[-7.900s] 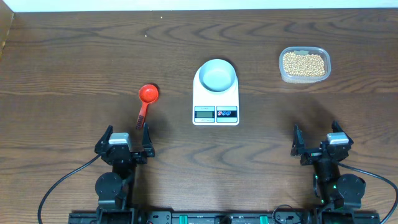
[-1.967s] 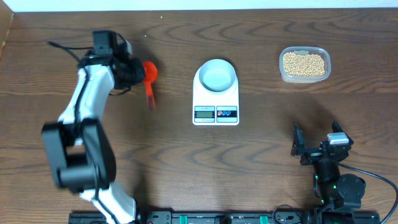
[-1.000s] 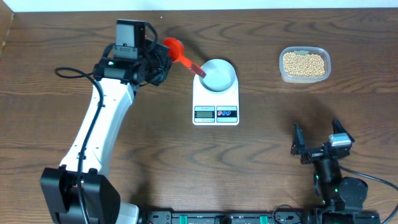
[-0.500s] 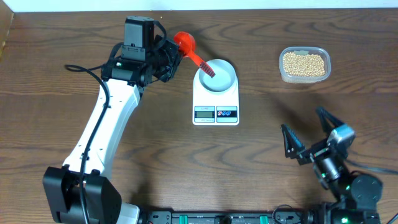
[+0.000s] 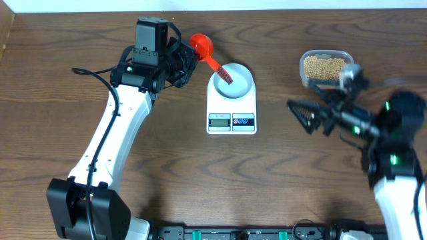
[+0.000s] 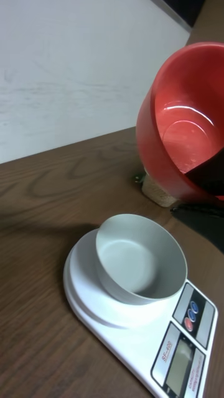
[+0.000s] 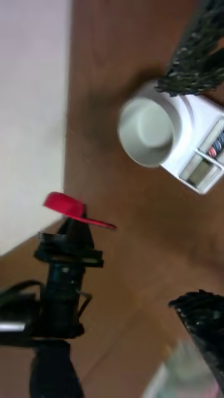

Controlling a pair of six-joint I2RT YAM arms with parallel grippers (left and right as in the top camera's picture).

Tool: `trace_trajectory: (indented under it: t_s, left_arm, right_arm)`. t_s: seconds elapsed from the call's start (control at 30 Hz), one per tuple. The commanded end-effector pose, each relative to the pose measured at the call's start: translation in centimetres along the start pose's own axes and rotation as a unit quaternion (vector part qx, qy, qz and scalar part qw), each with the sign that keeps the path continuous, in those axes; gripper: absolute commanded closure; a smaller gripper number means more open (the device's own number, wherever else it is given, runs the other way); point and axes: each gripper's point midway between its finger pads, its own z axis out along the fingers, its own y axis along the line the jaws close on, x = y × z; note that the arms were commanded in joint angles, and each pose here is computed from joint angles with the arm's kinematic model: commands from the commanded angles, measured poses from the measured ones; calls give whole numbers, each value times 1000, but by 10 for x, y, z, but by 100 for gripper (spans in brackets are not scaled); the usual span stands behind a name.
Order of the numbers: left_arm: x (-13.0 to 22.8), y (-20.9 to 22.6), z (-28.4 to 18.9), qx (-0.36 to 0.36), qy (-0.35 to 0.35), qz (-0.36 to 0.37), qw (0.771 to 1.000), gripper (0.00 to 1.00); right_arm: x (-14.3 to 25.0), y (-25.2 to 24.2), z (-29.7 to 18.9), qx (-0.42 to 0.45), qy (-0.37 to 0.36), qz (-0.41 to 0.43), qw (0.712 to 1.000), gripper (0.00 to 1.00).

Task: Scoop item into bowl and weigh 50g on scale
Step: 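Lift the red scoop with the left gripper toward the scale, then move the right gripper to the scoop handle and grasp it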

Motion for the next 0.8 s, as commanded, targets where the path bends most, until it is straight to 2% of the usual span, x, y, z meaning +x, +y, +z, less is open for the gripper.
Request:
trace_trajectory:
  t_s: [0.0,0.13,0.27,0.33,0.43,0.6,0.77]
  left_arm:
    - [-7,-7,-5,5,-25,13,1000,93]
    - [-12,-5,-5,0,-37,12,999,93]
    - [-10,-4,-4,-3,-35,13,999,93]
    - [-8,-2,-3,-7,-35,14,999,93]
    - [-2,-1,1,-11,-30,7,999,93]
    - [11,2,11,-23,-32,-29,999,93]
    - [23,0,14,-23,-24,-76,997,93]
  right_arm:
    - [2,4,14,-72,36,50,995,1]
    - [17,-20,28,-85,60,120,987,1]
    - [25,-40,40,-87,65,137,985,1]
    - [25,-45,46,-89,65,167,980,9]
    - [25,-40,57,-92,68,174,978,16]
    - [23,-24,89,-67,60,215,972,18]
    - [18,-3,116,-57,37,211,975,23]
